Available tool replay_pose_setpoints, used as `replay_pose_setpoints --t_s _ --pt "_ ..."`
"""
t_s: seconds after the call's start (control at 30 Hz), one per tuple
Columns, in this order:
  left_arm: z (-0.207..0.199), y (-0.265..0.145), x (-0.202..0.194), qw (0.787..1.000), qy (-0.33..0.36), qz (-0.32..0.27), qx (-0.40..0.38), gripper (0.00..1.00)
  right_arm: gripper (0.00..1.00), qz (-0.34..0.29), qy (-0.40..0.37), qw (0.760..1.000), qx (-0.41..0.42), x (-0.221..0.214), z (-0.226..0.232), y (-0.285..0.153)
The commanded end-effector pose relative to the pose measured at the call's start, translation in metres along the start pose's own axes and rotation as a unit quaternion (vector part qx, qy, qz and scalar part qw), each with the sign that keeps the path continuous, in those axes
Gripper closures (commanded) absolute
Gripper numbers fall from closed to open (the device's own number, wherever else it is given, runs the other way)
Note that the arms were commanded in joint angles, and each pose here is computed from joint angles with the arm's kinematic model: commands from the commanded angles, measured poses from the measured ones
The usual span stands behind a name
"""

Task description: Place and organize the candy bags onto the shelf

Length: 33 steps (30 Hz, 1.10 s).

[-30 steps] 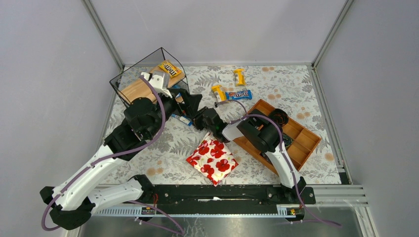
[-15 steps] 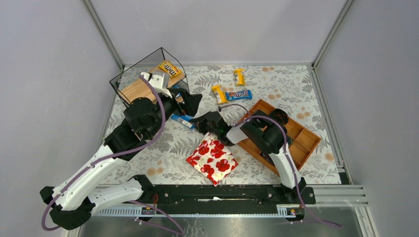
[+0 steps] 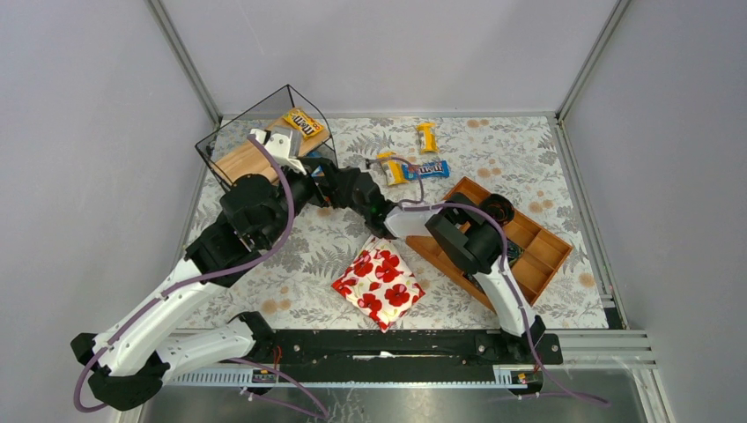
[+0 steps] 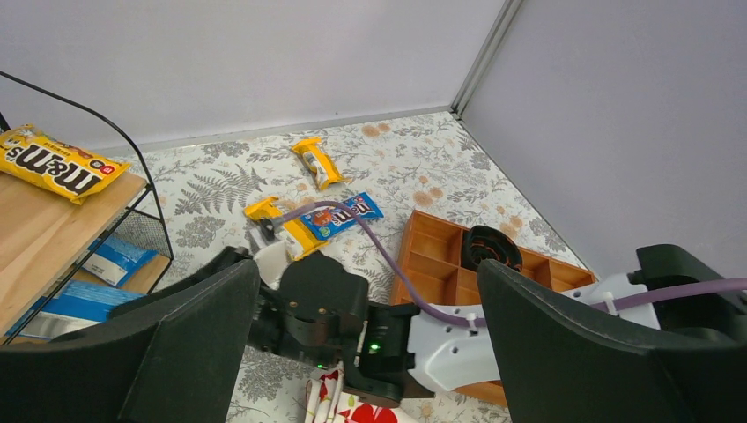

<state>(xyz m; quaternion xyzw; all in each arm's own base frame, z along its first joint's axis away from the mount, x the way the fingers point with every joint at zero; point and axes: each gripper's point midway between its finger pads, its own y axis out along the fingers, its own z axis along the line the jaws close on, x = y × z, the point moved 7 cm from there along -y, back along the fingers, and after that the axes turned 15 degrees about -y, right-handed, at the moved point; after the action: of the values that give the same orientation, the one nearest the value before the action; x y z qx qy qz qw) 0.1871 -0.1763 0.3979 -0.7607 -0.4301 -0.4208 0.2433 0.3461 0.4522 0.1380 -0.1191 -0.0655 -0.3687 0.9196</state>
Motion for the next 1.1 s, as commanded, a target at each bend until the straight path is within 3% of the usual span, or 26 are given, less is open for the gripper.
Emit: replay_pose_setpoints --t_s 0.0,0.57,1.07 --pt "-0.008 -0.006 0.014 0.999 -0.014 -0.031 -0.021 0.01 0.88 -0.019 -0.007 1.0 -0.004 -0.008 0.005 0.029" --pt "-0.011 -0.011 0.015 0.999 -0.013 -0.035 -0.026 0.01 0.88 -0.09 -0.037 0.992 -0.079 -0.013 -0.027 0.092" --pt "-0.013 -0.014 0.016 0.999 -0.013 -0.036 -0.031 0.01 0.86 -0.141 -0.038 0.982 -0.119 -0.011 -0.036 0.116"
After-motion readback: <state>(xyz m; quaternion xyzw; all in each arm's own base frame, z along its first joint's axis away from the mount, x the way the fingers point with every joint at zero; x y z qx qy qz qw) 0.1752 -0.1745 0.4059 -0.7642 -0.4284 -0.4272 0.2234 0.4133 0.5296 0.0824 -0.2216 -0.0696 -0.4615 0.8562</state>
